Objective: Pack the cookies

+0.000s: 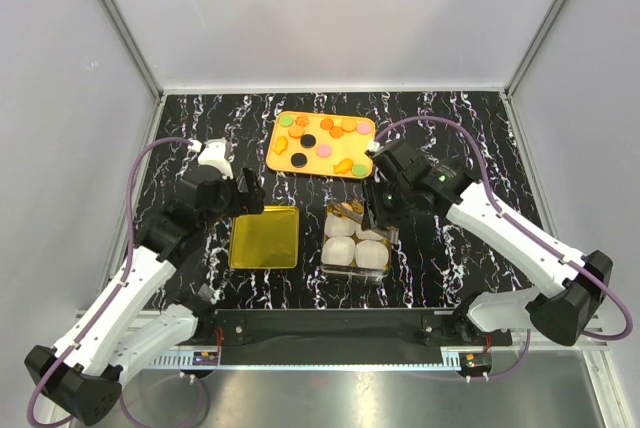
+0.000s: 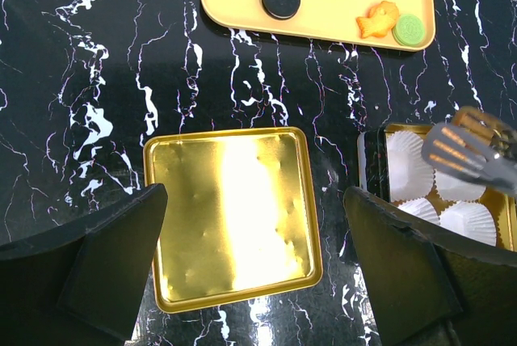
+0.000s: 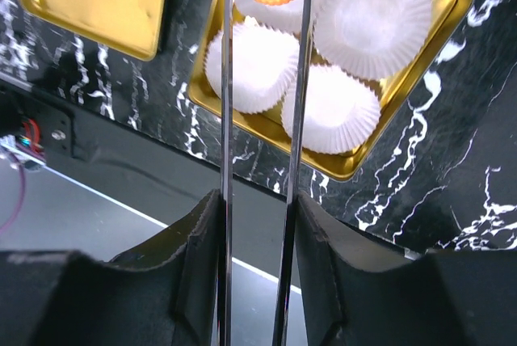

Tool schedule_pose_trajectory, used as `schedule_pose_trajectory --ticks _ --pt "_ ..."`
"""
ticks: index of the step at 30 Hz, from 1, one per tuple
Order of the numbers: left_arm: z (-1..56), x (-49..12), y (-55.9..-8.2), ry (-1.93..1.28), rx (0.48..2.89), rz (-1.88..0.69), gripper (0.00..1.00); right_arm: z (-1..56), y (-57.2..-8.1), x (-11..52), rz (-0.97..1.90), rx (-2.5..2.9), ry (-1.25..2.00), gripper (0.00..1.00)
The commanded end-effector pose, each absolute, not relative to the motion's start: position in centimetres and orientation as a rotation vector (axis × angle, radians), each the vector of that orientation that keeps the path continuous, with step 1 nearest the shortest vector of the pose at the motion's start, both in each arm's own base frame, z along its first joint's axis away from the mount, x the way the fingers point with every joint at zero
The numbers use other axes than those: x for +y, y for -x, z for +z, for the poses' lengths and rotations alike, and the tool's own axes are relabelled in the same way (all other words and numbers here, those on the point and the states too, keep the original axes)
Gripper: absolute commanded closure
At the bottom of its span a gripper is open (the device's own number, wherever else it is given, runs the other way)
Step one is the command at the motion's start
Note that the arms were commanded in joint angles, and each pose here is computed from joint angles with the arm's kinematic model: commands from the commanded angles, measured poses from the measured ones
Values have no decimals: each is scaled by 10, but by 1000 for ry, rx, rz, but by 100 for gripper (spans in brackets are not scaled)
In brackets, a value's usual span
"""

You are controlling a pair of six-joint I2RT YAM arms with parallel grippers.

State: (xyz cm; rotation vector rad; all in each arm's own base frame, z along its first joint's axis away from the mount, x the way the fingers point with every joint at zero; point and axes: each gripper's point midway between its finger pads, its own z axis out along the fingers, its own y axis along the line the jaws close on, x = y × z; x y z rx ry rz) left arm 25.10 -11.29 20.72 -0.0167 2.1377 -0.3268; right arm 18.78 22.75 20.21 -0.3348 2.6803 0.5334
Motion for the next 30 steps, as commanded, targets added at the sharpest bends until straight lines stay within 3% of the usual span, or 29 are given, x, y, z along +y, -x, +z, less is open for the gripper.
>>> schedule_pose_trajectory --ticks 1,23,30 --pt "218 -117 -257 11 2098 -352 1 199 -185 232 558 2661 310 56" --pt "213 -116 -258 12 2113 -340 1 165 -195 246 543 2688 341 53" --pt "213 -117 -258 12 2116 -339 1 166 -193 243 536 2684 337 47"
